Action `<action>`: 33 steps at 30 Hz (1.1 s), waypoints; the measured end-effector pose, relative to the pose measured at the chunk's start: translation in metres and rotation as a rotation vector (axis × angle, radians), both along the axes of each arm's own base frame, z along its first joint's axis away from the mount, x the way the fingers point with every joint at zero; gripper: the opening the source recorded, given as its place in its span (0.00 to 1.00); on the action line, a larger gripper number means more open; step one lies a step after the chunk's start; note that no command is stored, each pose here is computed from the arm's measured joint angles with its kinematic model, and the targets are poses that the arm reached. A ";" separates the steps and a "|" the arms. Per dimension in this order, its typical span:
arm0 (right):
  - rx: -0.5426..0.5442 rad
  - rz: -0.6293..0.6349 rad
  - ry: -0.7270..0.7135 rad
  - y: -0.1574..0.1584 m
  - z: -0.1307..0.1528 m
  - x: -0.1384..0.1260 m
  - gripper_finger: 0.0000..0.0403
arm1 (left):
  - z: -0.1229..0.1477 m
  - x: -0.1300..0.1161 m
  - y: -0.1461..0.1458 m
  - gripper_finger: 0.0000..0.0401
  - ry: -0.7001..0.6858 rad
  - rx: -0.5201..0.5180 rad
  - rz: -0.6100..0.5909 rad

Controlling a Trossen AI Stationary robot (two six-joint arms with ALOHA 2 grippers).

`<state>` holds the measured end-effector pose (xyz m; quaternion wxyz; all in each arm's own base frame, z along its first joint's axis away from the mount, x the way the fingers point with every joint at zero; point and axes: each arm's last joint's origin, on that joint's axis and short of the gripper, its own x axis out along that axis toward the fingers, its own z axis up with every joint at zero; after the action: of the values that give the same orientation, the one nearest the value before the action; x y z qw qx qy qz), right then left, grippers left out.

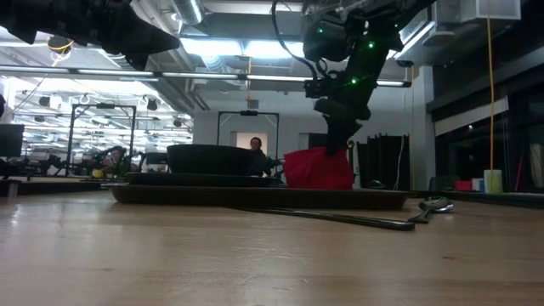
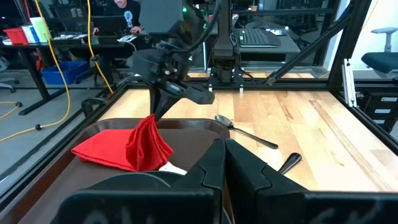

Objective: Set up tray
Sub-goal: Put the red table napkin beside the black plate on the brown serving tray

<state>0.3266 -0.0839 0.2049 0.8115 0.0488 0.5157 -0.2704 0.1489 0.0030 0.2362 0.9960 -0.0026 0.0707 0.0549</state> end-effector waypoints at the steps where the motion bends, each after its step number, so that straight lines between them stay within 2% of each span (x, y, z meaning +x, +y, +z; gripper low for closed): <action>1: 0.003 -0.002 0.008 0.001 0.000 -0.001 0.09 | 0.000 0.000 0.000 0.01 0.000 0.000 0.000; 7: 0.032 -0.031 0.055 0.002 -0.003 -0.006 0.11 | 0.000 0.000 0.000 0.02 0.000 0.000 0.000; 14: 0.148 0.028 0.048 0.006 -0.004 -0.006 0.11 | 0.000 0.000 0.000 0.02 0.000 0.000 0.000; 27: 0.151 0.033 0.080 0.006 -0.005 -0.009 0.13 | 0.000 0.000 0.000 0.01 0.000 -0.003 0.000; 33: 0.134 0.088 0.103 0.006 -0.005 -0.009 0.13 | 0.000 0.000 0.000 0.01 -0.001 -0.003 0.001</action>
<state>0.3173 -0.0776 0.1999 0.7899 0.0665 0.5754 -0.2014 0.1489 0.0030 0.2363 0.9960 -0.0041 0.0704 0.0550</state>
